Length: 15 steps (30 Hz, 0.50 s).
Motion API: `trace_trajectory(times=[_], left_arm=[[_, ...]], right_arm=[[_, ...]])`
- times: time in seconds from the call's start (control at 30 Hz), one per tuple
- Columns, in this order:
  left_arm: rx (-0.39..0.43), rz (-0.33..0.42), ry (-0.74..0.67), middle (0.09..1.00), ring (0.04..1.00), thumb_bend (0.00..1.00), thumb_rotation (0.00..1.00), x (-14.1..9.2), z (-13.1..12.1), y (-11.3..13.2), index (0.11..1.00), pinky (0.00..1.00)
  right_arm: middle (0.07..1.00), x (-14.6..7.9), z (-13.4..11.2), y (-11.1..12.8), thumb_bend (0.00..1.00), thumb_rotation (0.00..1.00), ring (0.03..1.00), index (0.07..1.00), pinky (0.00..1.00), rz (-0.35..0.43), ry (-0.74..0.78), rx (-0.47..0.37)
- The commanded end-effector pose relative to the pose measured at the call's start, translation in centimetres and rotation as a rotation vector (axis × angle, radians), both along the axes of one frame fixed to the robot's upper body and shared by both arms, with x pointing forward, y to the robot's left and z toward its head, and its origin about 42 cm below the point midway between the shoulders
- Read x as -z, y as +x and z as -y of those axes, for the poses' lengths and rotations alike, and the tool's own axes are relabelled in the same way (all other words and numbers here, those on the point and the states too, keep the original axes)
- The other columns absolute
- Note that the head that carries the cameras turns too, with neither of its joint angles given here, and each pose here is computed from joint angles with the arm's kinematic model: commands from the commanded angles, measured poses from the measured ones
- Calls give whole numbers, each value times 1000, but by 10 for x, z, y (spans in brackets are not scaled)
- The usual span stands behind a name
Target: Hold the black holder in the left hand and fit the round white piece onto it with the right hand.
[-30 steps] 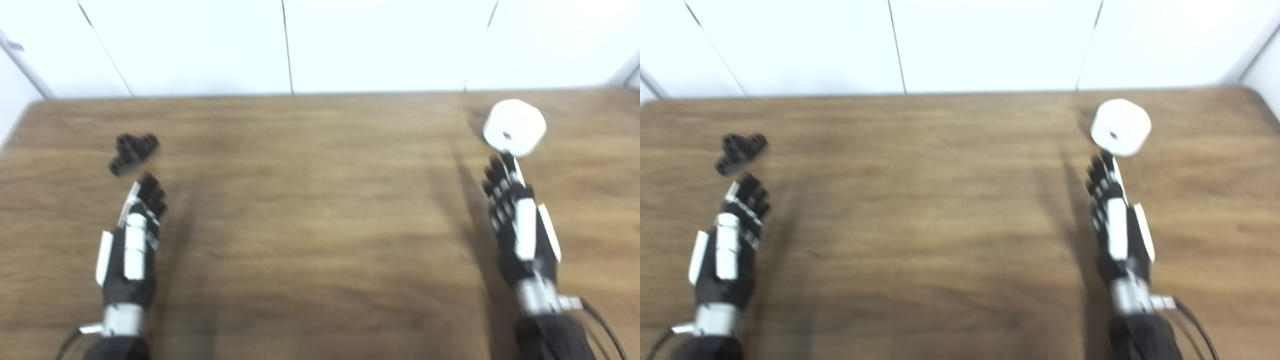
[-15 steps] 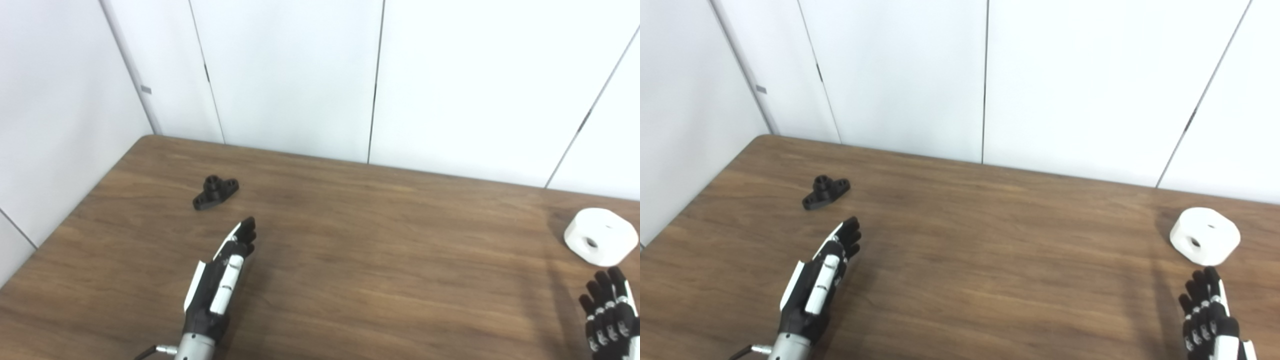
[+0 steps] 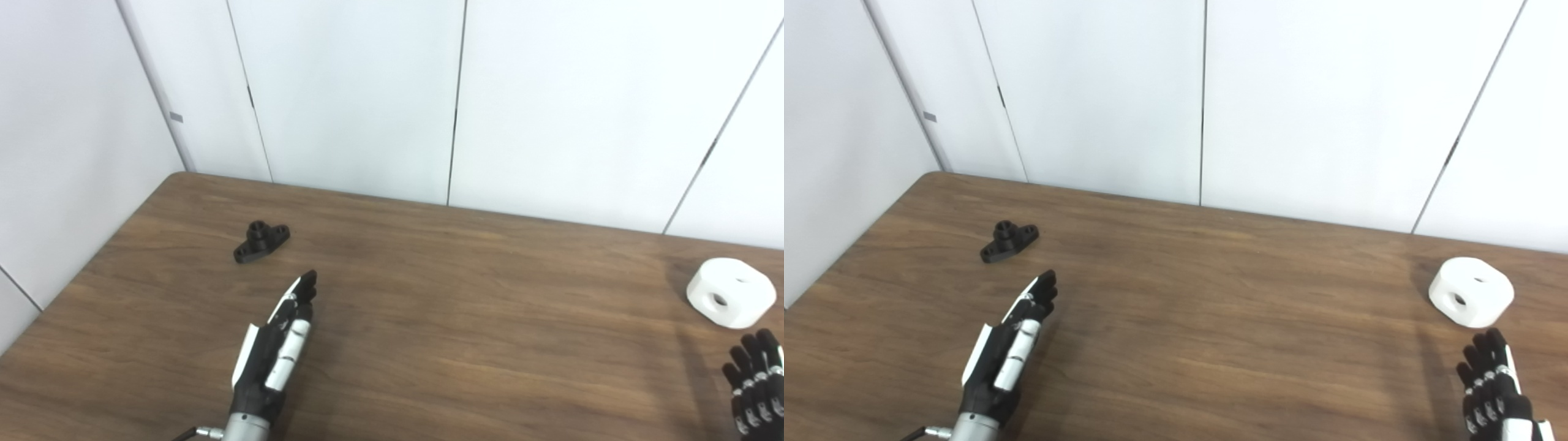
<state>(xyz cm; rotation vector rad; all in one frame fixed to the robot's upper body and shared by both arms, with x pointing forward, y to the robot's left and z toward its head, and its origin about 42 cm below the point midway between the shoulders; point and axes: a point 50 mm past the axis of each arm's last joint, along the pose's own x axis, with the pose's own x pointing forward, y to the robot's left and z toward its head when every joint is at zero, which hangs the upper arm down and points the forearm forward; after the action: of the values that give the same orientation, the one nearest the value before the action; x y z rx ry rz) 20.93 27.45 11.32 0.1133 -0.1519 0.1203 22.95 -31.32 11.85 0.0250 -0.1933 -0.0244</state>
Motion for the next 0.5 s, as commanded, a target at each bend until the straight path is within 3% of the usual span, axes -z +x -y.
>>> trace_trajectory(times=[0.0,0.1,0.2,0.4,0.47], left_arm=[[-42,9,53,965,959,510,545,-5,10,-5,951,900],[-114,5,218,938,913,596,448,-22,9,-5,934,841],[-144,-7,314,927,903,663,355,-40,3,0,926,852],[-258,-39,561,881,838,749,402,-80,-23,20,915,737],[-271,-21,592,888,859,754,364,-90,-32,26,911,764]], right_arm=[[1000,16,5,-9,578,1000,996,1000,1000,-34,13,9],[998,17,6,-9,583,1000,1000,1000,1000,-43,24,9],[998,19,7,-9,582,1000,1000,1000,1000,-45,32,14],[1000,21,8,-9,592,1000,1000,1000,1000,-45,21,14],[1000,22,8,-10,590,1000,999,1000,1000,-46,19,17]])
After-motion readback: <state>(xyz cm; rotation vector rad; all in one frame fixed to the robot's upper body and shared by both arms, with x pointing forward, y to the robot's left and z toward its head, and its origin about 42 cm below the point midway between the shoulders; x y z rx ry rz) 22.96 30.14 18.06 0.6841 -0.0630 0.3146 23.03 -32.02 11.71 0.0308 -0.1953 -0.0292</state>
